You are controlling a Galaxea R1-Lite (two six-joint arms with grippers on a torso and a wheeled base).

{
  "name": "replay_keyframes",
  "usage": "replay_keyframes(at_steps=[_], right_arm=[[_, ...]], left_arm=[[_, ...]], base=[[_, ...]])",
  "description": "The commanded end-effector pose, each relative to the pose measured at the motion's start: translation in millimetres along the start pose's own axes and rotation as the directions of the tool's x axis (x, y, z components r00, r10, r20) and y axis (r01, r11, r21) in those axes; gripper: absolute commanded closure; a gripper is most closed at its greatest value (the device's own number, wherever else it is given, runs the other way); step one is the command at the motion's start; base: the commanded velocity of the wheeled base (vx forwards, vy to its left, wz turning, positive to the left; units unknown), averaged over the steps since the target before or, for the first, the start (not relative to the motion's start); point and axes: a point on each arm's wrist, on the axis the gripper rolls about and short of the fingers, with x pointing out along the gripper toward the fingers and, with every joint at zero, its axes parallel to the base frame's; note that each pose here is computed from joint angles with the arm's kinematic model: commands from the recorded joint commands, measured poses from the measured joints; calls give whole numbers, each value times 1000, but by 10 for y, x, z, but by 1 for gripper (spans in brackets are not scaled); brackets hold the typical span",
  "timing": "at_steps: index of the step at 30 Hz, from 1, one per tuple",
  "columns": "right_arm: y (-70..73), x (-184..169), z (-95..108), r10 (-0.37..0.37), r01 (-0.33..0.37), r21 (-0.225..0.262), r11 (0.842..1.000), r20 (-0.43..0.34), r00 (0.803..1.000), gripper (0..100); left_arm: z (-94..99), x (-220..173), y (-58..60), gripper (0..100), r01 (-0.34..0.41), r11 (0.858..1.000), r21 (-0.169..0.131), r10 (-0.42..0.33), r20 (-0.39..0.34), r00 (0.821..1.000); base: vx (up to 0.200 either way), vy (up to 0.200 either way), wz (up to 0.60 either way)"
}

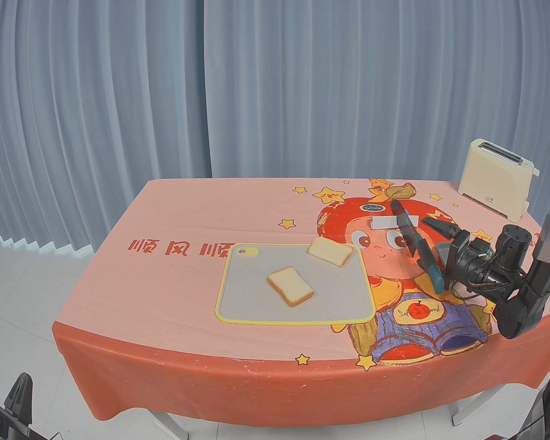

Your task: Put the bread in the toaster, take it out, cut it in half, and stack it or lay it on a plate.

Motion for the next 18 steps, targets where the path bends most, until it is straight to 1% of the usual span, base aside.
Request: replay_keyframes(at_steps=[1, 5, 7, 11, 16, 18], right_arm=[[-13, -1, -2, -4, 4, 3, 1000, 0, 1000, 0], [-8, -3, -7, -3, 3, 0, 1000, 0, 1000, 0], [18, -3, -22, 1, -1, -11, 1000, 3, 1000, 0], [60, -26, -30, 9, -9, -19, 1000, 5, 1000, 0], [111, -72, -42, 16, -16, -57, 998, 10, 1000, 0], [124, -84, -34, 18, -18, -61, 998, 13, 1000, 0]], left_arm=[[-48, 14, 0, 100, -1, 1000, -2, 1, -19, 1000], [-48, 14, 0, 100, -2, 1000, 0, 2, -19, 1000], [-48, 14, 0, 100, -1, 1000, -2, 1, -19, 1000], [-48, 14, 0, 100, -1, 1000, 0, 1, -19, 1000], [-48, 14, 0, 100, -1, 1000, 0, 1, -19, 1000], [-48, 14, 0, 100, -1, 1000, 0, 1, -19, 1000]], base=[[0, 0, 0], [0, 0, 0], [0, 0, 0], [0, 0, 0], [0, 0, 0], [0, 0, 0]])
